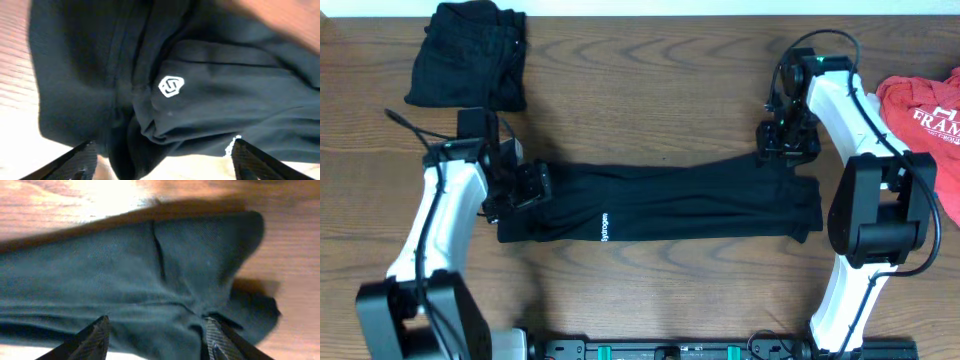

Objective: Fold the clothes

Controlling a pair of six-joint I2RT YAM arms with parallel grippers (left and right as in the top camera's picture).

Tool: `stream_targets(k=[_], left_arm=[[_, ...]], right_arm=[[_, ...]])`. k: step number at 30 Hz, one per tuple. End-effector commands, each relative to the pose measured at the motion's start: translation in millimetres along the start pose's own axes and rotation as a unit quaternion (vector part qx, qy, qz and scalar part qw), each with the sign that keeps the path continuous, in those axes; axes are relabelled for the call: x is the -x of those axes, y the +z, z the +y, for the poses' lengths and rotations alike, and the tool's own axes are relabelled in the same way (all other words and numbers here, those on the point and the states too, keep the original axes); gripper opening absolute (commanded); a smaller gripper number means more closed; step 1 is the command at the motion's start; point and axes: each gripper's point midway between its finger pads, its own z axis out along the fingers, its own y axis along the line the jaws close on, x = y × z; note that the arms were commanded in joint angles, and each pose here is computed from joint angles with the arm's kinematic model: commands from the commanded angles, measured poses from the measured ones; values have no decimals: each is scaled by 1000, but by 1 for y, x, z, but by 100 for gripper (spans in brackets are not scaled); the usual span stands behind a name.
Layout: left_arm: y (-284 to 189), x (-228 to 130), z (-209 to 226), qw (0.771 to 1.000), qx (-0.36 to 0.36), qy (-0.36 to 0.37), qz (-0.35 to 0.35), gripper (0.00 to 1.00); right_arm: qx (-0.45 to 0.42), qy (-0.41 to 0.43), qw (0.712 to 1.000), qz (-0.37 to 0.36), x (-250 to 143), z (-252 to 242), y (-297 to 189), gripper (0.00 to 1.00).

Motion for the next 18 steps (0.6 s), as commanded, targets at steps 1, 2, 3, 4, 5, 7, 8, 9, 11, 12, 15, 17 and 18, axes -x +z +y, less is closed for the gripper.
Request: stream_targets(k=[1,2,3,4,5,7,8,9,11,12,15,17,18], left_arm=[[-20,11,3,999,13,0,-39,88],[-21,12,6,999,23,-5,-43,89],[-21,13,9,999,30,-7,-45,89],[-21,13,11,998,35,-8,-45,92],[-21,13,13,998,38,-9,-46,95],[-22,14,14,998,38,-12,-47,98],[-22,14,15,998,39,-13,-47,98],[-22,15,16,998,38,-14,-49,98],[-23,16,18,998,38,-17,-52,98],[-23,17,18,998,38,-19,-53,98],[-23,19,19,998,38,-20,-56,98],[-23,19,19,998,38,-20,-56,98],[-23,18,19,998,38,-20,-56,98]], right_arm=[[-8,14,1000,-17,10,-10,-18,61],[-8,17,1000,-19,10,-12,-23,62],[-11,21,1000,-21,9,-16,-28,64],[-18,26,999,-23,8,-22,-33,70],[-28,30,999,-25,7,-29,-38,85],[-51,48,997,-23,-1,-45,-47,99],[-63,60,996,-19,-6,-54,-51,99],[-71,70,995,-14,-11,-62,-54,99],[-74,91,993,-4,-20,-73,-58,99],[-73,104,992,2,-25,-78,-59,99],[-70,133,988,22,-36,-91,-59,99],[-69,141,987,29,-40,-96,-57,99],[-66,144,987,32,-41,-97,-54,99]])
